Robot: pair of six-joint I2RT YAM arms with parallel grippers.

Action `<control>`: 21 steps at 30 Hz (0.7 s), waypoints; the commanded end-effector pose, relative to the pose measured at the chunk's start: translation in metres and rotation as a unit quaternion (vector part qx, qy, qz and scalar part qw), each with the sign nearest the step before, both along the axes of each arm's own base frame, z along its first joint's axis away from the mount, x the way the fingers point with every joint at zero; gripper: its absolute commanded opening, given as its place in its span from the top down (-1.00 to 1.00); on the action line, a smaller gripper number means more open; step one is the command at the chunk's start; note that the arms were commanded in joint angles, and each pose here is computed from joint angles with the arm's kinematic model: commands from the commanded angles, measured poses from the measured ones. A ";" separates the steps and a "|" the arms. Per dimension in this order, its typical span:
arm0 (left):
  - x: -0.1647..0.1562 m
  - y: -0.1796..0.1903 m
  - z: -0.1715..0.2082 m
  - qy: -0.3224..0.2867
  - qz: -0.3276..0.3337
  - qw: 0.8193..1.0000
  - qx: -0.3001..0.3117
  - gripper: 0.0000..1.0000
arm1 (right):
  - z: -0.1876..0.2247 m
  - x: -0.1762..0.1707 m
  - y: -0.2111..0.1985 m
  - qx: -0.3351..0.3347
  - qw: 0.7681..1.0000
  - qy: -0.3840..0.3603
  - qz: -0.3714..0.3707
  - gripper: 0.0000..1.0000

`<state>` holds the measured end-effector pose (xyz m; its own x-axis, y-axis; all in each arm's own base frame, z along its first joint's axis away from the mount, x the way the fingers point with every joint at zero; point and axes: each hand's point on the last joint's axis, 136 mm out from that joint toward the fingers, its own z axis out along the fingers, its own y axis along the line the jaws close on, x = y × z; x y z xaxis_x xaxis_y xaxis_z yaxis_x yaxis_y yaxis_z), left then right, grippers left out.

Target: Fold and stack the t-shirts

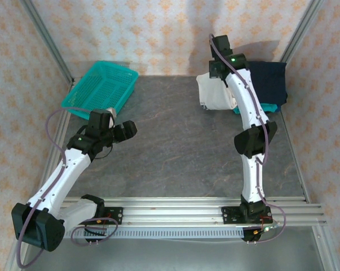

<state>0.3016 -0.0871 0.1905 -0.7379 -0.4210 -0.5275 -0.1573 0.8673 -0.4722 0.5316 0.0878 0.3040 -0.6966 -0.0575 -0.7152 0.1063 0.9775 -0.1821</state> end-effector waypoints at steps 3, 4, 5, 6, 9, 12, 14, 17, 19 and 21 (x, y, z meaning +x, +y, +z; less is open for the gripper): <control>-0.001 0.008 -0.007 -0.002 0.006 1.000 0.022 -0.79 | 0.054 0.002 -0.037 -0.016 0.997 -0.070 -0.032 1.00; -0.002 0.009 -0.009 0.000 0.007 1.000 0.022 -0.79 | 0.062 0.002 -0.040 -0.011 0.996 -0.080 -0.034 1.00; -0.002 0.009 -0.010 0.001 0.008 1.000 0.023 -0.79 | 0.070 0.002 -0.044 -0.005 0.995 -0.093 -0.037 1.00; -0.003 0.010 -0.011 0.001 0.009 1.000 0.024 -0.79 | 0.078 0.001 -0.047 0.001 0.994 -0.104 -0.038 1.00; -0.004 0.011 -0.015 0.005 0.011 1.000 0.027 -0.79 | 0.097 -0.001 -0.058 0.017 0.990 -0.130 -0.045 1.00; -0.006 0.012 -0.018 0.009 0.012 0.999 0.029 -0.79 | 0.110 -0.004 -0.073 0.029 0.987 -0.149 -0.056 1.00; -0.007 0.013 -0.018 0.009 0.014 0.999 0.030 -0.79 | 0.120 -0.007 -0.083 0.034 0.984 -0.162 -0.063 1.00; -0.010 0.017 -0.019 0.011 0.014 0.999 0.040 -0.79 | 0.133 -0.012 -0.102 0.057 0.979 -0.180 -0.078 1.00; -0.012 0.020 -0.019 0.012 0.017 0.999 0.046 -0.79 | 0.140 -0.015 -0.113 0.068 0.976 -0.189 -0.086 1.00; -0.013 0.022 -0.020 0.013 0.015 0.999 0.048 -0.79 | 0.146 -0.020 -0.122 0.069 0.974 -0.196 -0.091 1.00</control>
<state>0.2948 -0.0768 0.1755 -0.7402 -0.4097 -0.5331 -0.1822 0.8855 -0.4275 0.5364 -0.0184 0.3645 -0.5666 0.1090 -0.8168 0.2806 0.9575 -0.0668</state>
